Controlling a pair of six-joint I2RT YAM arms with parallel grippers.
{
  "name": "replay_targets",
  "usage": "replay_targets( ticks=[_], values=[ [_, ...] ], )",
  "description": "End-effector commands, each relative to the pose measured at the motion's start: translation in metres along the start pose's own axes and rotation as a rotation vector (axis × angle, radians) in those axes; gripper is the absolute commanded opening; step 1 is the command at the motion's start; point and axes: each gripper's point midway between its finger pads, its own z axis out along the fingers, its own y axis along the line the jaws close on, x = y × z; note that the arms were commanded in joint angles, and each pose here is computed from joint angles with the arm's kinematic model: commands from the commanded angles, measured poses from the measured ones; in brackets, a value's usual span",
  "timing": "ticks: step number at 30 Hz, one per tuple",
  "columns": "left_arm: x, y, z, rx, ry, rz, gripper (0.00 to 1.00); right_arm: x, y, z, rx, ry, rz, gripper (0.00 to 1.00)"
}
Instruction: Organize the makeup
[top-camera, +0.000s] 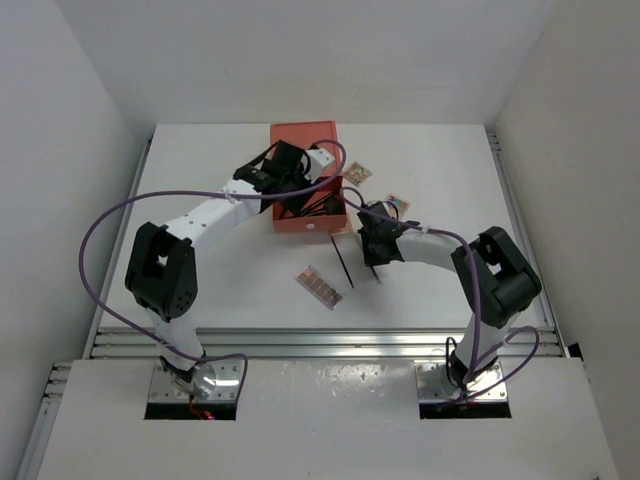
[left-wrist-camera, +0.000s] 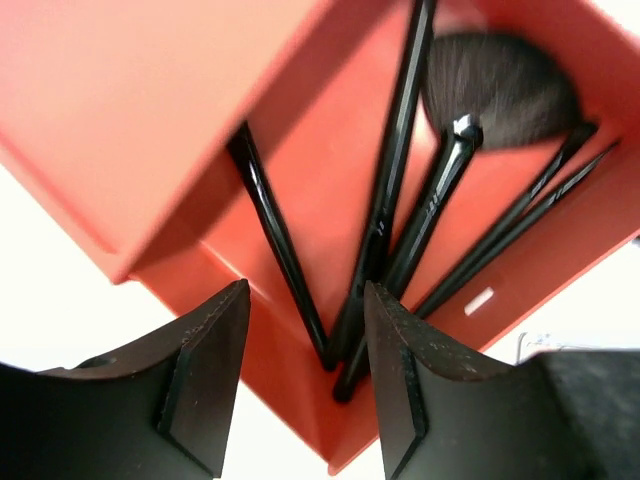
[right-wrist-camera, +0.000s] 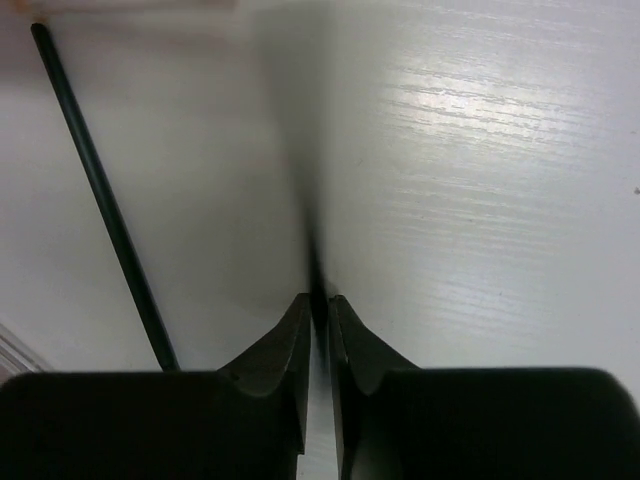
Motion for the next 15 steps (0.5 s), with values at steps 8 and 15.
replay_targets(
  ticks=[8,15],
  values=[
    [-0.070,0.023,-0.046,-0.057,-0.143,-0.098,0.55,0.020,-0.029,-0.014,0.091,0.044,-0.139,0.00],
    [-0.065,0.067,-0.066,-0.107,-0.144,-0.238,0.55,-0.060,-0.033,-0.078,0.051,-0.231,-0.359,0.00]
  ],
)
